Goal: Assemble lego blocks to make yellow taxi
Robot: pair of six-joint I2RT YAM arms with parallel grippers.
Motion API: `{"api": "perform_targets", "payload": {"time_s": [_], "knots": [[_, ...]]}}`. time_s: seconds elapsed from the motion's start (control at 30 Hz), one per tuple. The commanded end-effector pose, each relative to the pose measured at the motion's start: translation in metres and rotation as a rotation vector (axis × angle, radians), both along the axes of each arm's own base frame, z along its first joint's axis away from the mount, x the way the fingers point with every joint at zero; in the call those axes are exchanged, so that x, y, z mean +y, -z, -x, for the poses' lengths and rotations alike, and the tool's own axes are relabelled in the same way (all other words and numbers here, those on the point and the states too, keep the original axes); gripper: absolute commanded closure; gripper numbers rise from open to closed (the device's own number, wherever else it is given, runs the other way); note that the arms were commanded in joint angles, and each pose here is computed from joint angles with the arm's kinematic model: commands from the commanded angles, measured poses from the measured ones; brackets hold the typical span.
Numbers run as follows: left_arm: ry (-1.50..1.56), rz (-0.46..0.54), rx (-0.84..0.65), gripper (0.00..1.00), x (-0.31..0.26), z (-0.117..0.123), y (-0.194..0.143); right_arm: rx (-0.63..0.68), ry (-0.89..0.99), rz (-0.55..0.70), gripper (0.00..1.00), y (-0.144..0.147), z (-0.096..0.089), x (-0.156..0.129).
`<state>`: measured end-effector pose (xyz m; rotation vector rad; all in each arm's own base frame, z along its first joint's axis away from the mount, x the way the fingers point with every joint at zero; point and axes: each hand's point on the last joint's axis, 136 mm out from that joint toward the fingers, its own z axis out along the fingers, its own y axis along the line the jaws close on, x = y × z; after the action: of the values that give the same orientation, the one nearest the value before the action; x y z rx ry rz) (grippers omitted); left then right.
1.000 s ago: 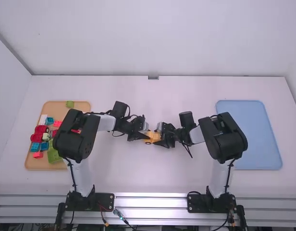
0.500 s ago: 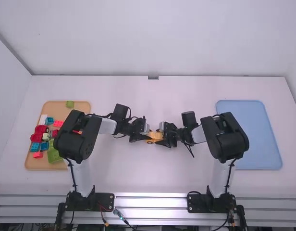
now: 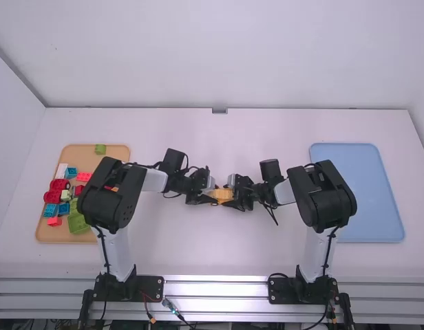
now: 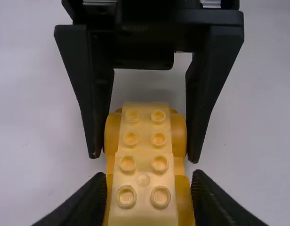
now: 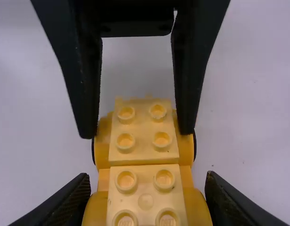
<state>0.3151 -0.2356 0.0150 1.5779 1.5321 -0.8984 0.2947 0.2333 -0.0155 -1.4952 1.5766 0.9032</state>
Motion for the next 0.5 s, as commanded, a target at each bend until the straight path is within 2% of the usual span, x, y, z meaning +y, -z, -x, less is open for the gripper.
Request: {"api": "perform_targets", "payload": {"time_s": [0.0, 0.03, 0.13, 0.17, 0.27, 0.3, 0.37, 0.4, 0.43, 0.47], "knots": [[-0.006, -0.033, 0.027, 0.47, 0.000, 0.006, 0.011, 0.014, 0.018, 0.045, 0.48, 0.012, 0.003, -0.004], [-0.007, -0.029, 0.016, 0.42, 0.000, 0.005, 0.008, 0.016, 0.018, 0.045, 0.48, 0.012, 0.003, -0.003], [-0.015, -0.023, 0.009, 0.40, -0.001, 0.003, -0.002, 0.016, 0.017, 0.045, 0.48, 0.012, 0.003, -0.003], [-0.039, -0.015, 0.016, 0.30, -0.001, -0.002, -0.012, 0.016, 0.020, 0.045, 0.48, 0.012, 0.002, -0.004], [-0.090, 0.021, 0.016, 0.31, 0.003, -0.013, -0.039, 0.015, 0.015, 0.045, 0.48, 0.012, 0.003, -0.003], [-0.098, 0.037, 0.013, 0.35, 0.004, -0.014, -0.049, 0.015, 0.016, 0.044, 0.48, 0.012, 0.003, -0.003], [-0.109, 0.064, 0.005, 0.55, 0.005, -0.016, -0.065, 0.015, 0.019, 0.044, 0.48, 0.012, 0.002, -0.004], [-0.111, 0.079, 0.001, 0.83, 0.005, -0.016, -0.074, 0.016, 0.019, 0.045, 0.48, 0.012, 0.003, -0.004], [-0.110, 0.083, -0.004, 0.97, 0.004, -0.016, -0.077, 0.015, 0.019, 0.044, 0.48, 0.012, 0.002, -0.004], [-0.107, 0.081, -0.005, 0.98, 0.003, -0.015, -0.077, 0.016, 0.018, 0.043, 0.48, 0.012, 0.003, -0.003]]}}
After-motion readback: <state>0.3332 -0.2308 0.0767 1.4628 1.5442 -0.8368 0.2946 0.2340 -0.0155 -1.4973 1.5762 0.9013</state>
